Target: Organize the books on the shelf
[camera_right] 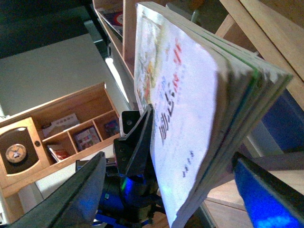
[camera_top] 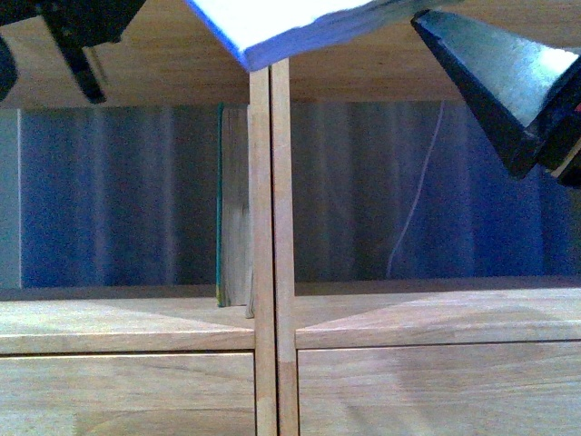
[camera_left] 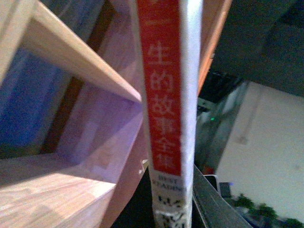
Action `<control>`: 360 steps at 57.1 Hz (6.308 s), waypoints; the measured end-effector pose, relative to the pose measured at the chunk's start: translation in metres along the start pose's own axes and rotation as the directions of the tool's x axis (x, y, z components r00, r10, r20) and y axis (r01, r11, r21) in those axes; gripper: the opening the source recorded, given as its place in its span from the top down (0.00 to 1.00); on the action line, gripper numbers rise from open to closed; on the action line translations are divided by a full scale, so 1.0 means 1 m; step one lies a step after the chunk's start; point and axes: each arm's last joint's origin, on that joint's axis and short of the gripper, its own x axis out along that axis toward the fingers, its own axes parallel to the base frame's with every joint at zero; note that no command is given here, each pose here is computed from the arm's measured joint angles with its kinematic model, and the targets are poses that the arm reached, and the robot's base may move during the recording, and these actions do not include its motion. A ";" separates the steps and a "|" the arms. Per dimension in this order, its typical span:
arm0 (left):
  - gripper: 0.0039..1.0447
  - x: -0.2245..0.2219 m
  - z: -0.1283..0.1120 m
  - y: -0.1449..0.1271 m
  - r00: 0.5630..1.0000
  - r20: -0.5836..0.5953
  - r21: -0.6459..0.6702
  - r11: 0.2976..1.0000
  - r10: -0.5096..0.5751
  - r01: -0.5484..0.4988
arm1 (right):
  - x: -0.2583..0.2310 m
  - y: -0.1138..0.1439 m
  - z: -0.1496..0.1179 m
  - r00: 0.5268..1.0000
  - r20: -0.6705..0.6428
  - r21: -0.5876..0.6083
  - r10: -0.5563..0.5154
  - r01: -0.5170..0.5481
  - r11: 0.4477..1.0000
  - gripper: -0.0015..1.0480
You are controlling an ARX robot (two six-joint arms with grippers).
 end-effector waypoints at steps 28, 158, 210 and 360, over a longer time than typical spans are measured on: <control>0.94 -0.072 0.003 0.016 0.855 0.087 0.560 0.684 0.512 -0.467 | -0.090 -0.022 0.041 0.723 0.069 -0.637 -0.687 0.562 0.527 0.07; 0.07 -0.008 -0.006 0.111 0.526 0.274 0.661 0.239 0.805 -0.711 | -0.104 -0.010 0.051 0.672 0.152 -0.872 -0.725 0.437 0.223 0.07; 0.98 -0.182 -0.119 0.004 0.314 0.116 0.573 0.194 0.942 -0.796 | -0.166 -0.008 -0.017 0.418 0.135 -0.772 -0.898 0.613 0.170 0.97; 0.63 -0.228 -0.157 -0.072 0.321 0.127 0.572 0.195 0.939 -0.796 | -0.209 0.009 -0.048 0.428 0.148 -0.769 -0.891 0.617 0.168 0.58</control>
